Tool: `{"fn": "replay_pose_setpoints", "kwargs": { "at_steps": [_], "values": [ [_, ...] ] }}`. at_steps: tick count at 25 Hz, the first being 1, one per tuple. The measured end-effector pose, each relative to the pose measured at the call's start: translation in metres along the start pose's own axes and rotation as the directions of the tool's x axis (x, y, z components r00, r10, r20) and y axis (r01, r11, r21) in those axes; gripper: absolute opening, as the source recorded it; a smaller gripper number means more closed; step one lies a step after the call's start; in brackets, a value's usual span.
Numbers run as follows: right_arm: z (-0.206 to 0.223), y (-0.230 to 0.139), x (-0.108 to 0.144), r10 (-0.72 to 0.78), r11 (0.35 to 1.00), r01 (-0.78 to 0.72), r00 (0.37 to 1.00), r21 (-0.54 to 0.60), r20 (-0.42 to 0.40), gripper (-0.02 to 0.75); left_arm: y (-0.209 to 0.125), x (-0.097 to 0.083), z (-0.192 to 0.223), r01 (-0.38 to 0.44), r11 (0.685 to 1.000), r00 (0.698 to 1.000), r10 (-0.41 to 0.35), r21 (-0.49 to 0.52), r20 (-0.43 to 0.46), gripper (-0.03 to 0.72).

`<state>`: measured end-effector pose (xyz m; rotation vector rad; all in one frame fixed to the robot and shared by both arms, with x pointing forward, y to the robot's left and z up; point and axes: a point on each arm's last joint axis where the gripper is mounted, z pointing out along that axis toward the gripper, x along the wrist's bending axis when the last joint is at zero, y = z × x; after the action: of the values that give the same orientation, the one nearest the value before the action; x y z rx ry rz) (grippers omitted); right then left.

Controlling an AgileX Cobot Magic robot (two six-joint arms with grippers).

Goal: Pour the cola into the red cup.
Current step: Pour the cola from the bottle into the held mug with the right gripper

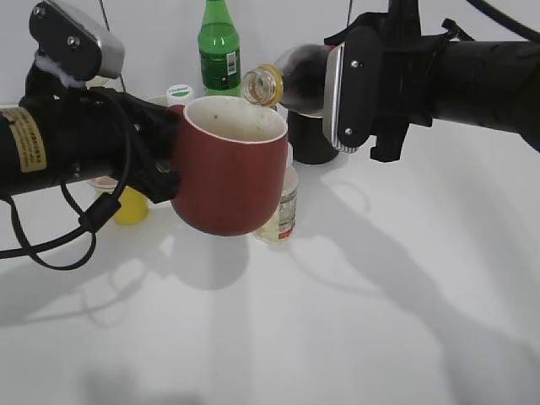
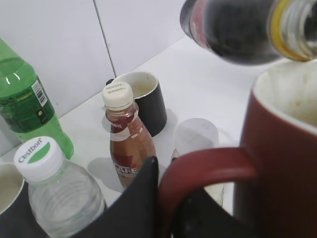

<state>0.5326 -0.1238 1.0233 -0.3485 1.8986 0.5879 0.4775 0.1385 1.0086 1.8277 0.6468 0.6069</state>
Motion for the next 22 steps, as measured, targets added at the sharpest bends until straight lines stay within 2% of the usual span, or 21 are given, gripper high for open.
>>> {"fn": "replay_pose_setpoints", "kwargs": {
  "at_steps": [7,22],
  "values": [
    [0.000,0.001,-0.008,-0.044,0.999,0.044,0.995,-0.006,0.087,0.487,-0.003,0.000,0.003,0.006,1.000,1.000,-0.006,0.013,0.002,0.044],
    [0.000,0.001,-0.009,-0.148,0.989,0.148,0.984,0.002,0.103,0.487,-0.010,-0.001,0.010,0.017,1.000,1.000,-0.018,0.021,0.018,0.044]
  ]
}}
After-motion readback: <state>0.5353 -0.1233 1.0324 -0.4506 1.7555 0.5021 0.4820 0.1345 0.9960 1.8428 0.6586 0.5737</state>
